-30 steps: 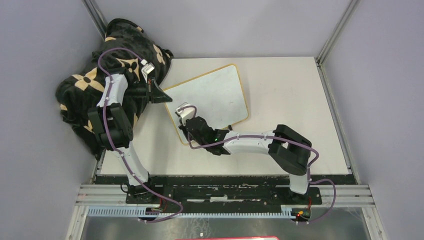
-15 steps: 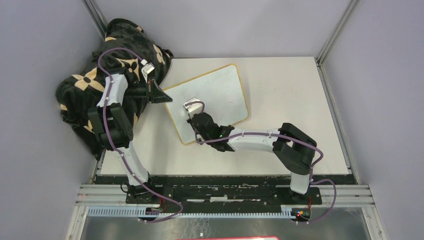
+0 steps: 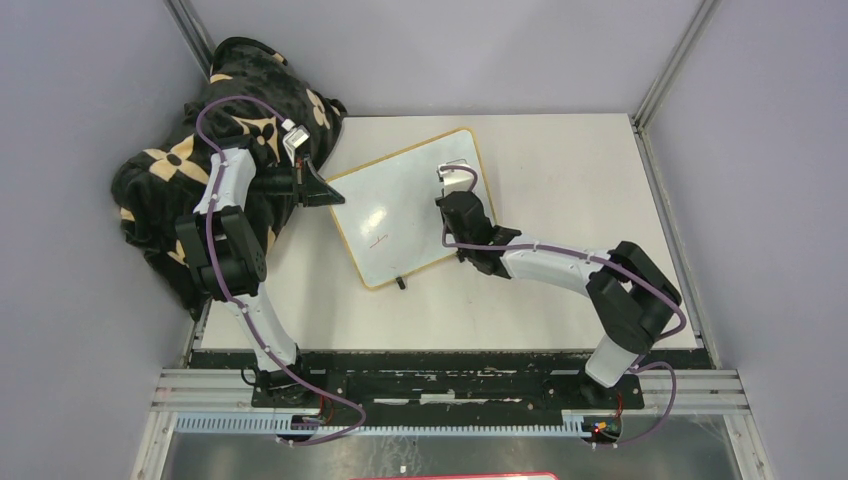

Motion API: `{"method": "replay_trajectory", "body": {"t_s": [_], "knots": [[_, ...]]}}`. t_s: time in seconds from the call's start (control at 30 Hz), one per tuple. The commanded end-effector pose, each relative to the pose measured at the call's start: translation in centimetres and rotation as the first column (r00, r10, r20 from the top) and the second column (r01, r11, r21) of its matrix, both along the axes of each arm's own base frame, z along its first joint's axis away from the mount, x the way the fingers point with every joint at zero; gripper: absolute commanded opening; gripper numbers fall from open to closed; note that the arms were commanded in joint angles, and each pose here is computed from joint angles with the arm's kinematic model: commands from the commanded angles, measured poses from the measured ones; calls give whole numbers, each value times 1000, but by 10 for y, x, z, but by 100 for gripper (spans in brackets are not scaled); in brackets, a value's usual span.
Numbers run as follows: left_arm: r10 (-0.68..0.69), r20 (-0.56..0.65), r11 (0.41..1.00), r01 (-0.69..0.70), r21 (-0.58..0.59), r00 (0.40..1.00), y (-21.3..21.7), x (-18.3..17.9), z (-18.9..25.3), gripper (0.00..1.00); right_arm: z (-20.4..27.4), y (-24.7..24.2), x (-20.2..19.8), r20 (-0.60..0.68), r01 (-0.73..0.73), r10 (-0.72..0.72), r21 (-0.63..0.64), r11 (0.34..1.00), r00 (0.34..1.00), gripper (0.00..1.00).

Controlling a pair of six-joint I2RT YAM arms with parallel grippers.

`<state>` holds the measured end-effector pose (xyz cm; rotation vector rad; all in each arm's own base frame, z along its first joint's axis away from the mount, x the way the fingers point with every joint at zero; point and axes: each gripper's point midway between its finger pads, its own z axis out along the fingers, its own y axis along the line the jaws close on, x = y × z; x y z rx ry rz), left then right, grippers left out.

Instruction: Erase the whiteboard

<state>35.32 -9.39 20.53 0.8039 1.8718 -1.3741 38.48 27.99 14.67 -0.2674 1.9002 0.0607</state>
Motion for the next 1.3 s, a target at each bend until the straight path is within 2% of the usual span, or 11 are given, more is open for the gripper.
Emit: {"method": "replay_trajectory", "body": {"t_s": [0.0,0.1,0.23,0.47,0.6,0.7,0.8,0.97,1.17,1.27], "knots": [[-43,83,996,36,76,996,0,-5,-3,3,5,30,-8,-23,-98,101,107,989,995,1],[-42,83,997,35,75,996,0,-5,-2,3,7,55,-19,-22,-183,190,169,968,982,1],[-41,81,997,35,71,996,-1,-4,-3,3,14,95,-42,-6,-300,306,192,935,952,1],[-42,78,997,37,72,996,-1,-5,-4,3,18,176,-82,-3,-528,546,251,811,838,1],[-42,76,997,36,70,996,-1,-5,-5,3,20,207,-99,9,-604,623,257,754,782,1],[-42,78,997,36,70,996,-1,-5,-4,3,20,215,-103,12,-622,643,263,737,766,1],[-42,82,997,36,71,996,-1,-5,-3,3,15,216,-100,-9,-613,635,252,749,772,1],[-41,81,997,35,73,996,0,-6,-4,3,-1,197,-81,-51,-508,521,160,846,852,1],[-43,84,997,37,75,996,-1,-6,-3,3,-6,150,-57,-29,-348,348,27,937,937,1],[-42,81,997,36,73,996,-1,-6,-3,3,-7,123,-43,-34,-281,282,12,960,959,1]]}}
